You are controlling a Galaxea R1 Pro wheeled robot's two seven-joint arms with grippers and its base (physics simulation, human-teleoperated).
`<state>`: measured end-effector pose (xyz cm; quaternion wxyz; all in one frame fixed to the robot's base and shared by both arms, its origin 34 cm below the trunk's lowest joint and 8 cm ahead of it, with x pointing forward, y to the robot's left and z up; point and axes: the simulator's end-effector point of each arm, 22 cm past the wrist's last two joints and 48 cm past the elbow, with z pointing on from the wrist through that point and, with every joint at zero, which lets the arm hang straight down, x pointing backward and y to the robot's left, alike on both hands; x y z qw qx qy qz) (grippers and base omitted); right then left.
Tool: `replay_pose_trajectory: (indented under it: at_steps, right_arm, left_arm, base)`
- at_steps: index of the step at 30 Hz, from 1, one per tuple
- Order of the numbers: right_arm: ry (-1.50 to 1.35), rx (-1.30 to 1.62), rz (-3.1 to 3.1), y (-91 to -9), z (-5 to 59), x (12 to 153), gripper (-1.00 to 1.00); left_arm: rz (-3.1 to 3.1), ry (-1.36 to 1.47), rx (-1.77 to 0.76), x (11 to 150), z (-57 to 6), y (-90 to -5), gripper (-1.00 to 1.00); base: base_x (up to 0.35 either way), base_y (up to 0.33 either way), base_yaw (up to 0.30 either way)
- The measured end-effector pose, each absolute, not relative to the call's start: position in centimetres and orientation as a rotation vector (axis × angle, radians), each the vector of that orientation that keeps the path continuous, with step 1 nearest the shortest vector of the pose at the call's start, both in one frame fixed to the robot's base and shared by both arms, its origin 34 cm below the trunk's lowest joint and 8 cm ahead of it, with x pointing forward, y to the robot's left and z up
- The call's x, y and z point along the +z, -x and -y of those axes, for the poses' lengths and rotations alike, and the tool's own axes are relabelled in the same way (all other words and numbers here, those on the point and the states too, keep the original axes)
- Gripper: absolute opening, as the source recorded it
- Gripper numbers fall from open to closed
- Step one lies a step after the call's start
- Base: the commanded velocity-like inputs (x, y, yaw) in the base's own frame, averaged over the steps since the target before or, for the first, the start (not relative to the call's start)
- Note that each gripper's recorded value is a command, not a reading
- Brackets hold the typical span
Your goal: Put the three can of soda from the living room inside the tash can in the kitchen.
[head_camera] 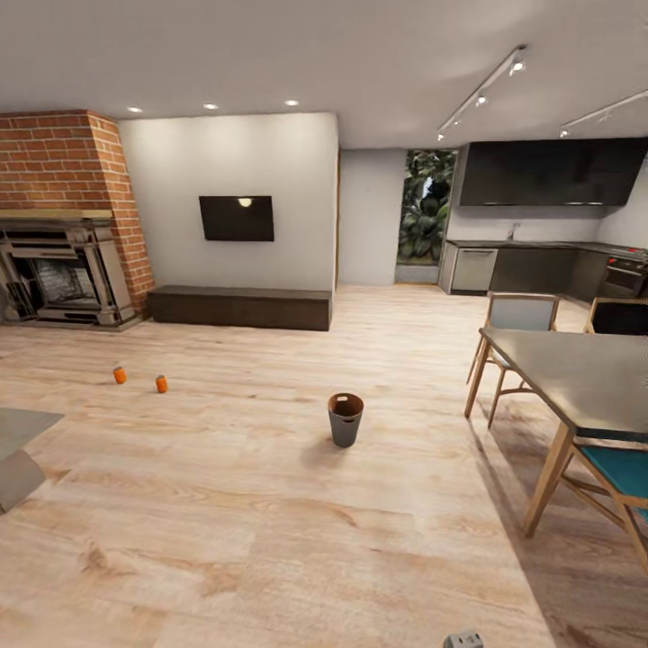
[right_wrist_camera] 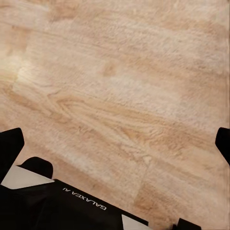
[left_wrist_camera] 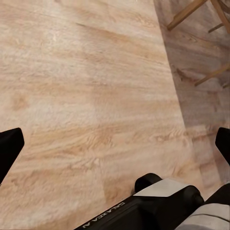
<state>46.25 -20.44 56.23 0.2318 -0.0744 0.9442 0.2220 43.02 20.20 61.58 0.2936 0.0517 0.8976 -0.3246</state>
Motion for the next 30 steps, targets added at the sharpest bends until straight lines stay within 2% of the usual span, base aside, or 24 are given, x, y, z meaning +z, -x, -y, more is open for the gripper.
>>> replay_pose_trajectory:
  at_steps: [16,30]
  right_arm:
    - [0.203,0.604,-2.597,-46.21,20.53,56.15,1.00]
    - [0.203,0.603,-2.596,-46.24,20.55,56.16,1.00]
  left_arm:
    - [-2.391,-0.138,-0.865,61.57,-20.19,-43.01,1.00]
    - [-2.391,-0.138,-0.865,61.56,-20.19,-43.00,1.00]
  base:
    - [0.346,-0.027,-0.010]
    - [0.347,0.000,0.209]
